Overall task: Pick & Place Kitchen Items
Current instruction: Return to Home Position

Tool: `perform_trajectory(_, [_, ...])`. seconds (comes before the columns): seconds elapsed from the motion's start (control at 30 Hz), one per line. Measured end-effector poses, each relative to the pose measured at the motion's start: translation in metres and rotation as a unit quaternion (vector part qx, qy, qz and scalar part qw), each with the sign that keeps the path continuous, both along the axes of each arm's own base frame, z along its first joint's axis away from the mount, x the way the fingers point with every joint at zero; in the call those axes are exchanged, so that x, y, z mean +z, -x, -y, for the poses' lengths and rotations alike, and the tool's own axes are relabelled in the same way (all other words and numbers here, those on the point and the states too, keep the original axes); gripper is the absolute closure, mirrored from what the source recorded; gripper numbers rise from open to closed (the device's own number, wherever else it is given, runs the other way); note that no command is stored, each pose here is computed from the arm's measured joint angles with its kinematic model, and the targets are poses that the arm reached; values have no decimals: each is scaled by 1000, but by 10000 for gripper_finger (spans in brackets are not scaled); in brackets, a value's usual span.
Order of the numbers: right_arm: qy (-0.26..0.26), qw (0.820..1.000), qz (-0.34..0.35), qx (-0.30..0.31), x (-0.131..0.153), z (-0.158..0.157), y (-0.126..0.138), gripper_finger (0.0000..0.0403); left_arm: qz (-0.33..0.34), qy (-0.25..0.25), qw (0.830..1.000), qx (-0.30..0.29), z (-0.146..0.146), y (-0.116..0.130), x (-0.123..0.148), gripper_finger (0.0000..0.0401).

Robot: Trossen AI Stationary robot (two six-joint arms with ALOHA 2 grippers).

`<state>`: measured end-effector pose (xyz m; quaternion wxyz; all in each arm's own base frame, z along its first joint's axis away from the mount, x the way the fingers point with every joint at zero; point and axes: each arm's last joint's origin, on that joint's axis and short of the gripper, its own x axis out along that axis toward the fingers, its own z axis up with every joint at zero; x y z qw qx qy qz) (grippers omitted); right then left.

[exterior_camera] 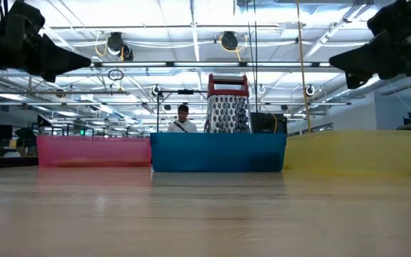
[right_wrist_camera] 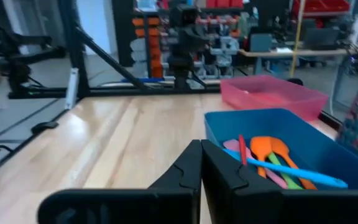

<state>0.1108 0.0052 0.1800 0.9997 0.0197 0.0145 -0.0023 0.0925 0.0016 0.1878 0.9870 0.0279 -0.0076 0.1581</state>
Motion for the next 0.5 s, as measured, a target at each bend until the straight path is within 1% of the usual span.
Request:
perform_trajectory(0.13, [7, 1000, 12, 24, -3, -1, 3, 403, 12, -11, 1000, 1, 0, 0, -7, 394])
perform_trajectory(0.23, [11, 1000, 16, 22, -8, -1, 5, 403, 6, -15, 1000, 2, 0, -1, -11, 398])
perform_trajectory(0.37, [8, 999, 40, 20, -5, -1, 8, 403, 7, -15, 1000, 10, 0, -1, -12, 391])
perform_trajectory(0.5, [12, 999, 47, 20, -4, -1, 9, 403, 6, -16, 1000, 10, 0, -1, -12, 398])
